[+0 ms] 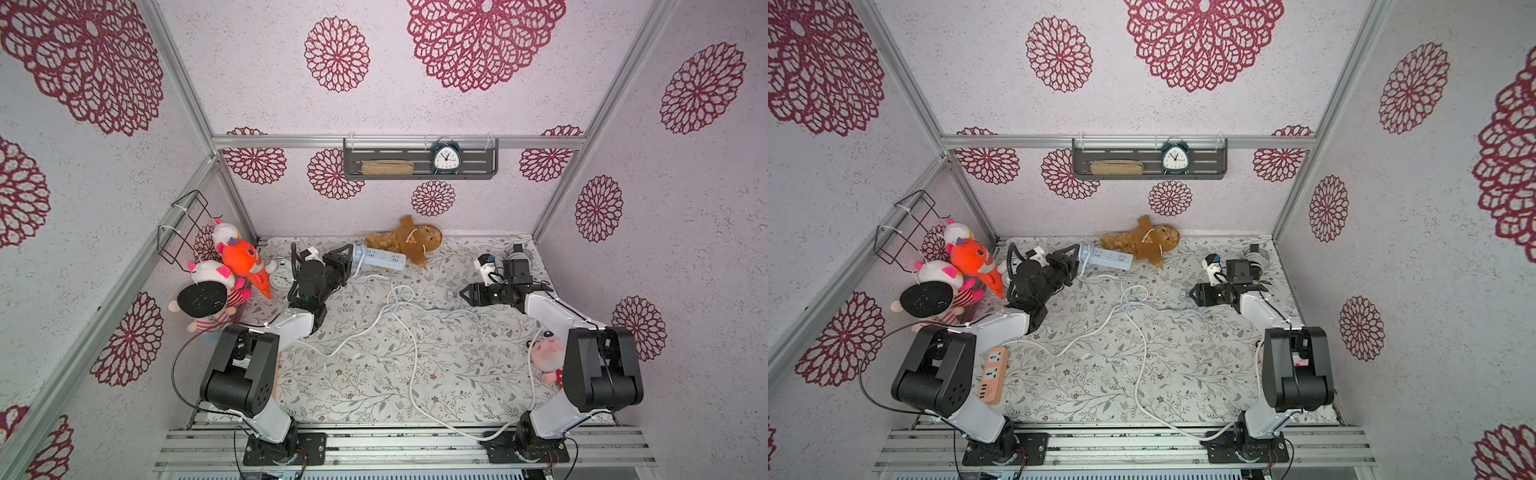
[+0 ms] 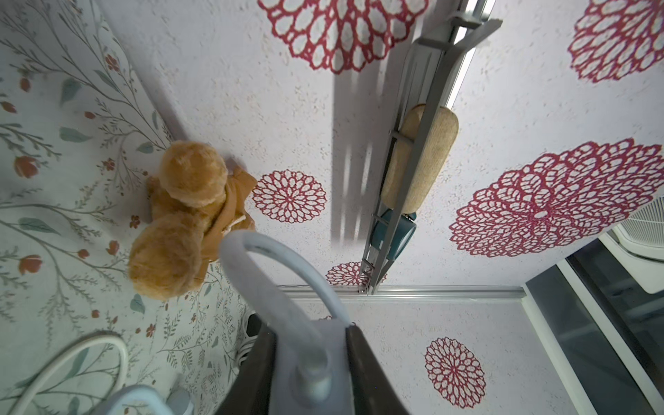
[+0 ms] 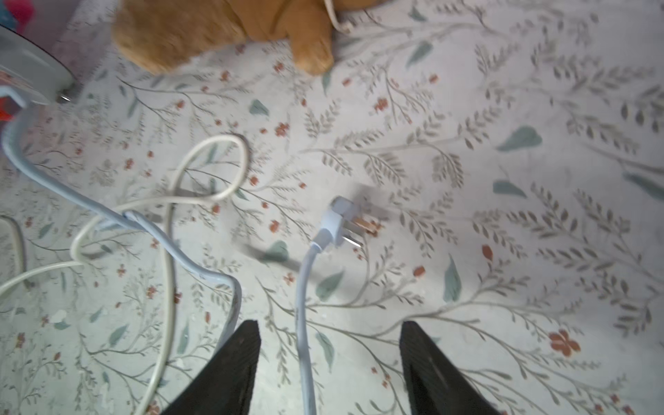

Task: Unwrap the cord wrapped around the power strip
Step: Unwrap the power cord from the power strip.

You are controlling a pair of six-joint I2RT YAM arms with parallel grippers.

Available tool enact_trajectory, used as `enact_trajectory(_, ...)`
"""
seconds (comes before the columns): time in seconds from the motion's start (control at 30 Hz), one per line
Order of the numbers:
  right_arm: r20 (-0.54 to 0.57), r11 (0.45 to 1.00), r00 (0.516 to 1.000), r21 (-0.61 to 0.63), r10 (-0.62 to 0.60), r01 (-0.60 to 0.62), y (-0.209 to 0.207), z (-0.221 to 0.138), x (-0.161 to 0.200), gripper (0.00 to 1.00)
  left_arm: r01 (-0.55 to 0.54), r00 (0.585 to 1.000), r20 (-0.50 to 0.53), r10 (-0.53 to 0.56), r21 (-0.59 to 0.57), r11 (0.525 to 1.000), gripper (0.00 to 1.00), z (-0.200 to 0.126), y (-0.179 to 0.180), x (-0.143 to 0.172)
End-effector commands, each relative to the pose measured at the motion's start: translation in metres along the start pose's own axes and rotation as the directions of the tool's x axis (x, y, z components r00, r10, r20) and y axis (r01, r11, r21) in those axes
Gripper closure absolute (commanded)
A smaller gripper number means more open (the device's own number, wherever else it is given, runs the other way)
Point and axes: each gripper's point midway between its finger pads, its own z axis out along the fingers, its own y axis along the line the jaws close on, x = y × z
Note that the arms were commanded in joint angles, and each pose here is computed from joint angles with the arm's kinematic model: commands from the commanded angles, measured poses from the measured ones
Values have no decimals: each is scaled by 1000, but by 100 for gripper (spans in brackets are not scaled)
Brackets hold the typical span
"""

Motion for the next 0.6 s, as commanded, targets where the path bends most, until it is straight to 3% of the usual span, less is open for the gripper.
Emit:
enact_trajectory(0.0,138,980,981,-125,-137,155,60,-11,-43,30,7,1000,13,-8,62,998,100,11,-20,2)
enact_trajectory(0.2,298,949,949,-255,-105,185,133,15,-70,25,48,999,-12,-47,98,994,100,19,-27,21)
enact_trajectory(0.37,352,947,931,-322,100,20,151,44,-68,26,64,998,-18,-63,112,992,100,21,-34,31)
enact_trajectory(0.57,346,921,910,-380,227,-85,158,73,-65,27,94,996,-14,-93,135,986,100,19,-38,34)
